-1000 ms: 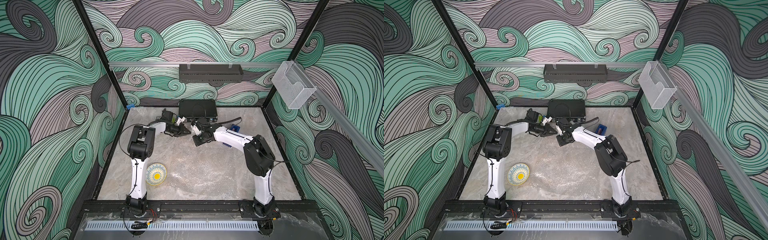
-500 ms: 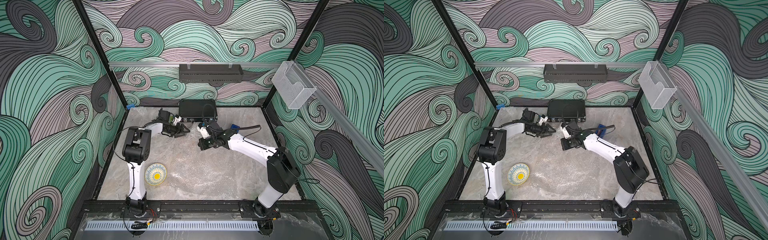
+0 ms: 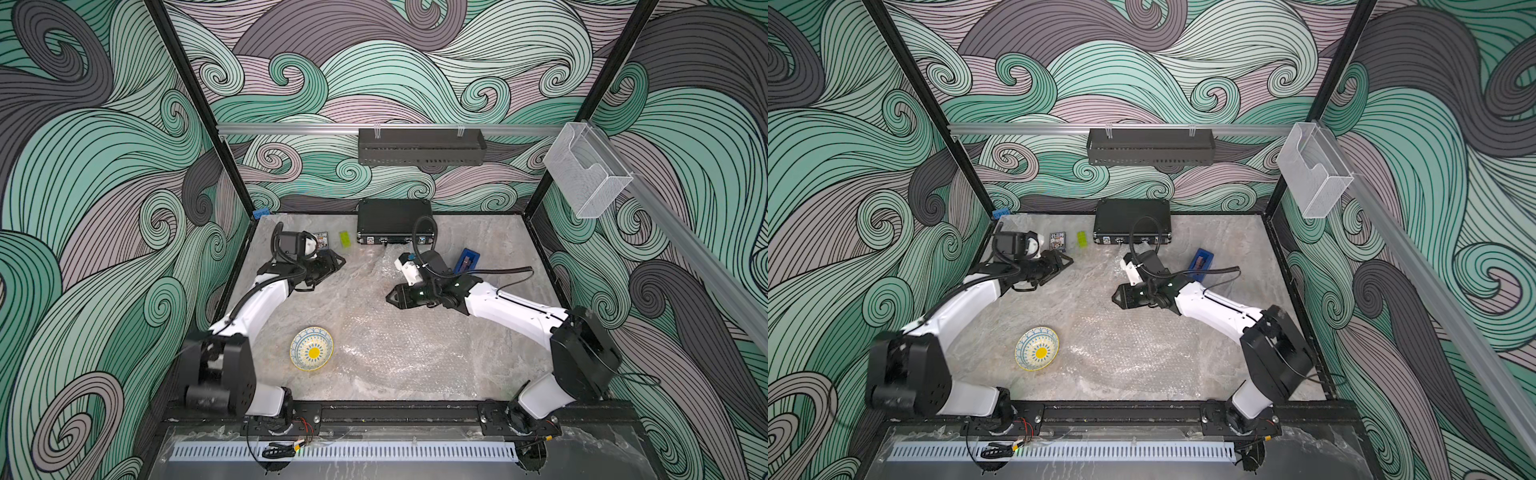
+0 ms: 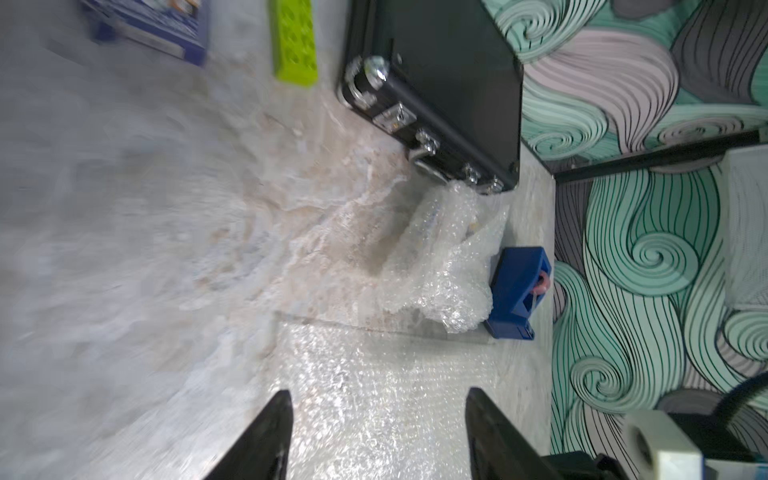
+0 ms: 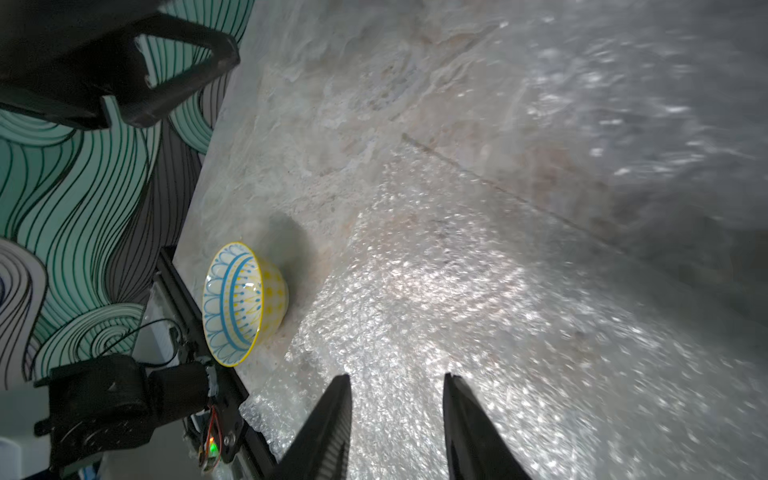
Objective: Wrap bowls in bubble wrap
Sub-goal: Pick up the bowl from the center of the board.
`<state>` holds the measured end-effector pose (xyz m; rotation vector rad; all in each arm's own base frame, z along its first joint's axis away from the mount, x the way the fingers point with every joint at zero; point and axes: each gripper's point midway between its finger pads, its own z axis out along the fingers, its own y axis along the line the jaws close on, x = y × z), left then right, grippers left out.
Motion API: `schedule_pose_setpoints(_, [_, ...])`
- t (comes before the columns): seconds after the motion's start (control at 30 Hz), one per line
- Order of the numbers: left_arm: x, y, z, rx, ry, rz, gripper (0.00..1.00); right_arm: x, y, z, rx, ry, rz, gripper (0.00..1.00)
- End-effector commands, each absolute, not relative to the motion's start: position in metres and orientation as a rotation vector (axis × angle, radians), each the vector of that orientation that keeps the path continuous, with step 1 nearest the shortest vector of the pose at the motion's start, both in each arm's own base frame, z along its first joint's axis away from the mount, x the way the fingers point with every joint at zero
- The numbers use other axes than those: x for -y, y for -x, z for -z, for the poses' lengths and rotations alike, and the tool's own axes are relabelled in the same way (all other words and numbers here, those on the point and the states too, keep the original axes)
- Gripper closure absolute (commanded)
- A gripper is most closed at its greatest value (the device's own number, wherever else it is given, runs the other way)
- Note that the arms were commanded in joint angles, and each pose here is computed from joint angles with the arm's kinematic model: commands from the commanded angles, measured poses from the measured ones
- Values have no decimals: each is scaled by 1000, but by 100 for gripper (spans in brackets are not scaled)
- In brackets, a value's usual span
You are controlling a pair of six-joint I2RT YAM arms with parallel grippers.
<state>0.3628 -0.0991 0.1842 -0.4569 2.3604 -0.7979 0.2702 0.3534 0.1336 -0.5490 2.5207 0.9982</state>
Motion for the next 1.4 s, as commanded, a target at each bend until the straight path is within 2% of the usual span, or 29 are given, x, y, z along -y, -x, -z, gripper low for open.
schedule_pose_setpoints(0.0, [57, -326, -189, -2353, 626, 555, 36, -415, -245, -144, -2516, 638, -1147, 51])
schedule_pose_setpoints(0.17, [37, -282, -226, -2177, 605, 498, 34, -472, -228, -116, -2599, 797, -1006, 46])
schedule_pose_setpoints(0.3, [25, -249, -251, -2111, 578, 436, 30, -489, -216, -85, -2690, 872, -887, 45])
schedule_pose_setpoints(0.5, [8, -213, -261, -2087, 554, 320, 29, -493, -204, -54, -2723, 968, -719, 47])
schedule_pose_setpoints(0.57, [7, -208, -259, -2079, 547, 317, 28, -496, -200, -48, -2718, 997, -709, 54])
schedule_pose_setpoints(0.73, [10, -204, -253, -2082, 539, 335, 28, -507, -199, -57, -2688, 1025, -758, 82])
schedule_pose_setpoints(0.83, [13, -205, -253, -2082, 522, 352, 28, -517, -199, -73, -2657, 1037, -820, 93])
schedule_pose_setpoints(0.93, [9, -202, -255, -2073, 530, 335, 28, -518, -202, -96, -2619, 1028, -855, 99])
schedule_pose_setpoints(1.1, [8, -199, -259, -2045, 536, 337, 28, -476, -226, -130, -2615, 898, -851, 100])
schedule_pose_setpoints(1.37, [32, -214, -246, -2073, 521, 507, 28, -329, -240, -135, -2710, 583, -726, 100])
